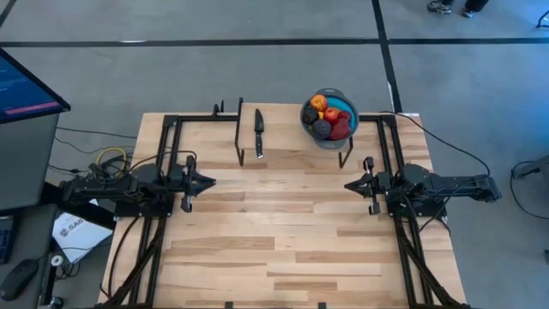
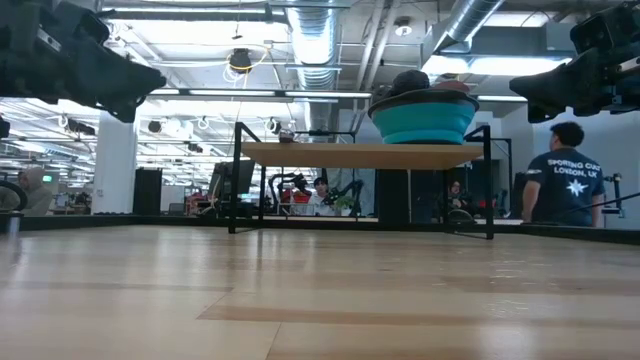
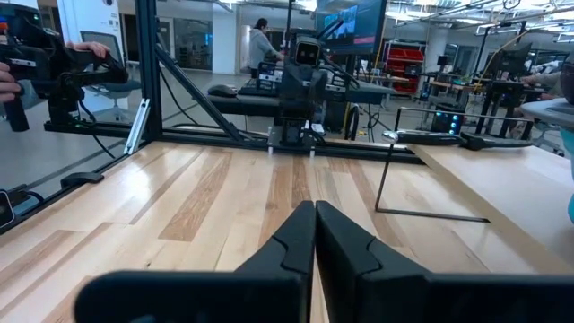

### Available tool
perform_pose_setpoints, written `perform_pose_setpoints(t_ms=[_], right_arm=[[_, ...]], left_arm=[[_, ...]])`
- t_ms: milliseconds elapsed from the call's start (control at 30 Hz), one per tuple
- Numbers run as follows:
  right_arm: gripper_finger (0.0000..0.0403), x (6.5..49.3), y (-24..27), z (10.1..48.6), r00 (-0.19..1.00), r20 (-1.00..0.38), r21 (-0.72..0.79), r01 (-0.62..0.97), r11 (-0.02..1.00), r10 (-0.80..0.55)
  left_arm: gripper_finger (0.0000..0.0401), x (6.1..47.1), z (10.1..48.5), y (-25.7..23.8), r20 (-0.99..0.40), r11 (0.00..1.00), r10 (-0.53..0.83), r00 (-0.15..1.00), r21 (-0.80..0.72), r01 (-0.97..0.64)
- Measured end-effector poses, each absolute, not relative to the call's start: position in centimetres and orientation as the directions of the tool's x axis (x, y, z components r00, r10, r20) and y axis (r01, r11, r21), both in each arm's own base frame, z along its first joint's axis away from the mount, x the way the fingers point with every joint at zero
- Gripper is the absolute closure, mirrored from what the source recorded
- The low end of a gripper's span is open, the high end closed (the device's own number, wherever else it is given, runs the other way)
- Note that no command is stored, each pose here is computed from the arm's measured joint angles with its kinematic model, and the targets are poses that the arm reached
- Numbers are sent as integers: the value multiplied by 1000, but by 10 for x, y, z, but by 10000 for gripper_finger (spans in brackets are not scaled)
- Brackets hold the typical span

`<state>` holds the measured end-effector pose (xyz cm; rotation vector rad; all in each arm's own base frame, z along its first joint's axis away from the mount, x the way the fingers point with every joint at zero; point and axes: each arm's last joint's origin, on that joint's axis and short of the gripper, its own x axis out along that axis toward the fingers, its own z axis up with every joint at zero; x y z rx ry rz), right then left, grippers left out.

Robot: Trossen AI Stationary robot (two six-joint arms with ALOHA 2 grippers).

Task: Pick & Place Fruit
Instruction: Return to Home Position

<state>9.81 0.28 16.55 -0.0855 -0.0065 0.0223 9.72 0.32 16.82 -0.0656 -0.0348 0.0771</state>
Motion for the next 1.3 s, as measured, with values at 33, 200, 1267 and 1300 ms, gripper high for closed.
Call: perform_pose_setpoints(t_ms=[33,200,1267,1300], right_arm=[[397,98,3,166,1000,6,-85,-22,996,23],[397,98,3,166,1000,6,-85,-22,996,23],[397,98,3,166,1000,6,-86,-22,996,23],[397,98,3,166,1000,6,-86,-22,996,23]], left_arm=[[378,97,168,3,32,994,78,996,-73,-76],[399,97,168,3,31,994,86,996,-64,-84],[400,97,168,-3,27,999,11,1000,-33,-10],[400,97,168,-3,27,999,11,1000,-33,-10]])
